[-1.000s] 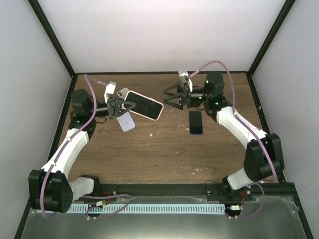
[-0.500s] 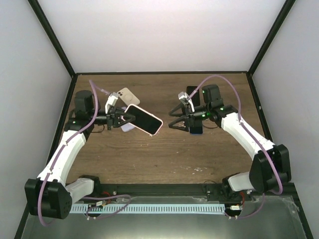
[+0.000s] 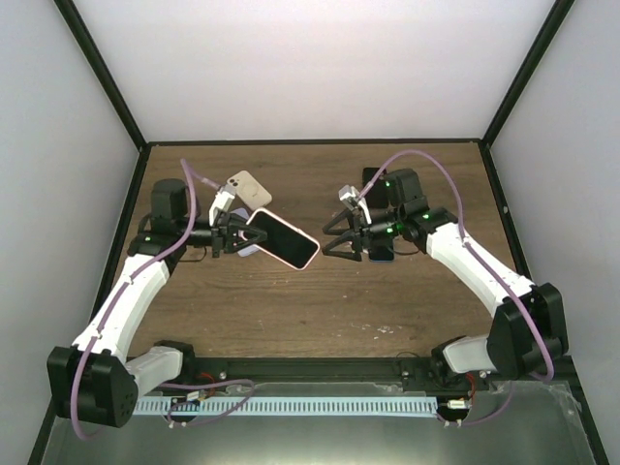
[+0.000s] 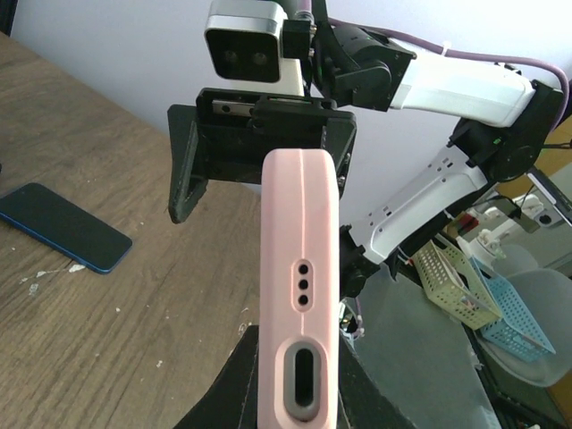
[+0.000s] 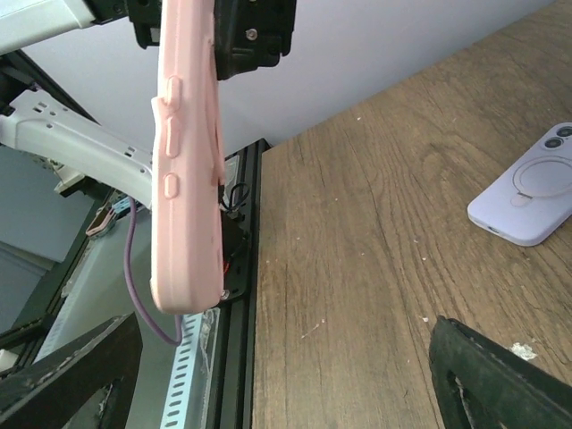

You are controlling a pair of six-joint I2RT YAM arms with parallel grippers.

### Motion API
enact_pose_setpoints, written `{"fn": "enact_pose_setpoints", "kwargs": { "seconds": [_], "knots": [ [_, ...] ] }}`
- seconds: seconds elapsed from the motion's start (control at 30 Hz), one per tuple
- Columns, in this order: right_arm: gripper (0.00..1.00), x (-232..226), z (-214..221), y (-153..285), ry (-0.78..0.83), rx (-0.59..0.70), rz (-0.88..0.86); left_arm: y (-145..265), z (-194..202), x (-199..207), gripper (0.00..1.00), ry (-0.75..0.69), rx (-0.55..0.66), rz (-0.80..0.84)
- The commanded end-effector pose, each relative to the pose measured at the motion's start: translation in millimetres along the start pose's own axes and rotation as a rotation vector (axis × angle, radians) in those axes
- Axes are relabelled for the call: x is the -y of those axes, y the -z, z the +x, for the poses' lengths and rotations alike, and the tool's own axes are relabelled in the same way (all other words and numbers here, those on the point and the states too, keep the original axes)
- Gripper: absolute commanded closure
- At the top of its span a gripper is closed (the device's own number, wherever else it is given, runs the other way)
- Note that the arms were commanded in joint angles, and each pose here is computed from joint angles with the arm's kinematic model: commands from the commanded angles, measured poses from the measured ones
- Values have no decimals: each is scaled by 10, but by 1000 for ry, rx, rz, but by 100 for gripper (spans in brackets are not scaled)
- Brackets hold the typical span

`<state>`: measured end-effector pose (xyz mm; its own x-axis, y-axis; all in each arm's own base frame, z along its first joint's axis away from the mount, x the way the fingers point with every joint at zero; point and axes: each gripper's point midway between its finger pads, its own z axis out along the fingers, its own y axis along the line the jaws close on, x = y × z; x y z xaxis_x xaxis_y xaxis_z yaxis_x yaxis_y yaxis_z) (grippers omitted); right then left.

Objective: Take the phone out of the phone case
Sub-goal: Remove the phone case from the phone.

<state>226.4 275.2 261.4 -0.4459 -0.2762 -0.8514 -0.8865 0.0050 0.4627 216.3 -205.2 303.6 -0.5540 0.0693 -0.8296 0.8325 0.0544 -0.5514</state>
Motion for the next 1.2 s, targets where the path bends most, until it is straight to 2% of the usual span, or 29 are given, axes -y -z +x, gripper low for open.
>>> {"fn": "enact_pose_setpoints", "kwargs": {
  "seconds": [0.0,0.77,1.17],
  "knots": [
    [14,23,-84,-7,13,6,21,-16,-53,136,100,-81,-4,39],
    [21,24,-52,-40,27,-5,17,-79,-39,104,100,-69,-24,37],
    [21,-39,-29,-48,31,-6,-18,-96,-44,9,100,-51,-23,5]
  ]
}}
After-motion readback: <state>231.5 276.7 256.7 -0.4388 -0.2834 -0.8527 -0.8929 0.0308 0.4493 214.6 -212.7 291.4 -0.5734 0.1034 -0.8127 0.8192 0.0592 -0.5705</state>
